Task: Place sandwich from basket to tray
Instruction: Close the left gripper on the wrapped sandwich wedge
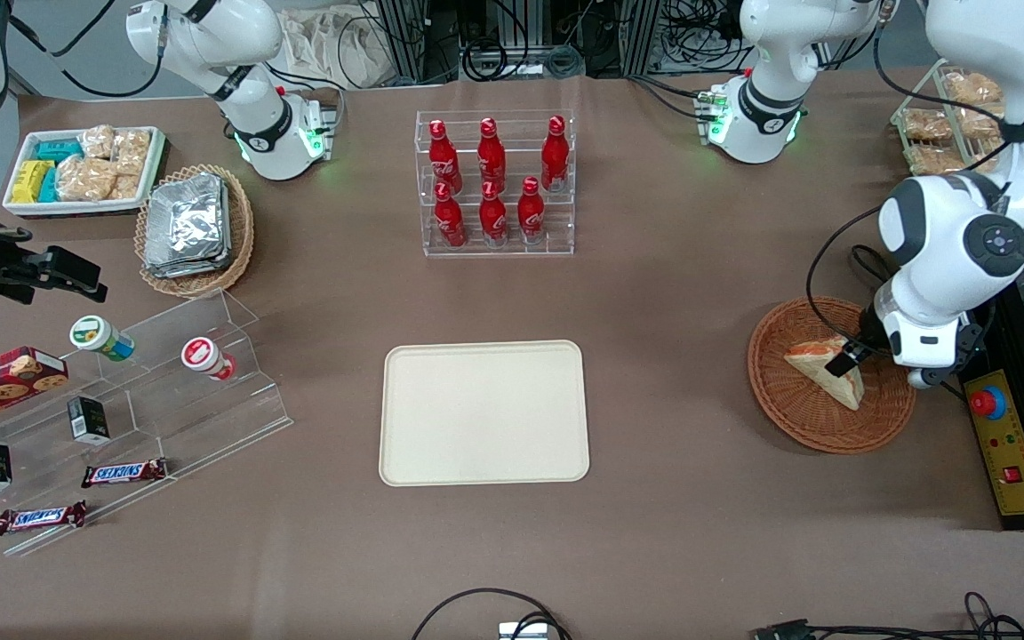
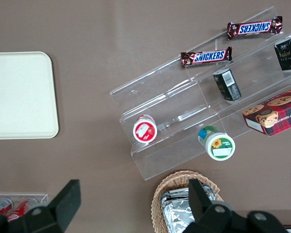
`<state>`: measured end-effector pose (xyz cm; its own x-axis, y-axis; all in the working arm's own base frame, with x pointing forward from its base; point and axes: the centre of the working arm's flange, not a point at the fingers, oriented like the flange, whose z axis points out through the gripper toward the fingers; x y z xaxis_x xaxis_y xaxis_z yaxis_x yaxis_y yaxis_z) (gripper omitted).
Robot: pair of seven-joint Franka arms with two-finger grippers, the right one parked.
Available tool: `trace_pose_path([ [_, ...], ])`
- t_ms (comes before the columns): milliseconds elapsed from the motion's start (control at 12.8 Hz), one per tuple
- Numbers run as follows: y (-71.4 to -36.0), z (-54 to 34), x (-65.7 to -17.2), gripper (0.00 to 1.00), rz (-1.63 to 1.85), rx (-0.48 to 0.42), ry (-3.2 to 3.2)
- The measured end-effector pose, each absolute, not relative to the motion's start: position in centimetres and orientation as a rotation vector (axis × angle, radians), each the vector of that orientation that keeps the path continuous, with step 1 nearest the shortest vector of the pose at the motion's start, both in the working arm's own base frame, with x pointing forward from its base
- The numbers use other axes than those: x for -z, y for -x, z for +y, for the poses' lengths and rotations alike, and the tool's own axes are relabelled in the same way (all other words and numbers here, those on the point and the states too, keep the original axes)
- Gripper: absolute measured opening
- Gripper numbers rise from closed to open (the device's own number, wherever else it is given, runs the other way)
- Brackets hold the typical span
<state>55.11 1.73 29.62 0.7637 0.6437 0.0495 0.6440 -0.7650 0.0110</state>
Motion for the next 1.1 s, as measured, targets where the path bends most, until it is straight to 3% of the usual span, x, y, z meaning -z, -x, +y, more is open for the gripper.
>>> trace_pose_path([
  [704, -54.7, 1.0, -24.7, 0.99, -1.198, 0.086, 2.913],
  [783, -54.7, 0.9, -24.4, 0.95, -1.197, 0.082, 2.913],
  [1096, -54.7, 0.9, -24.3, 0.47, -1.194, 0.082, 2.912],
])
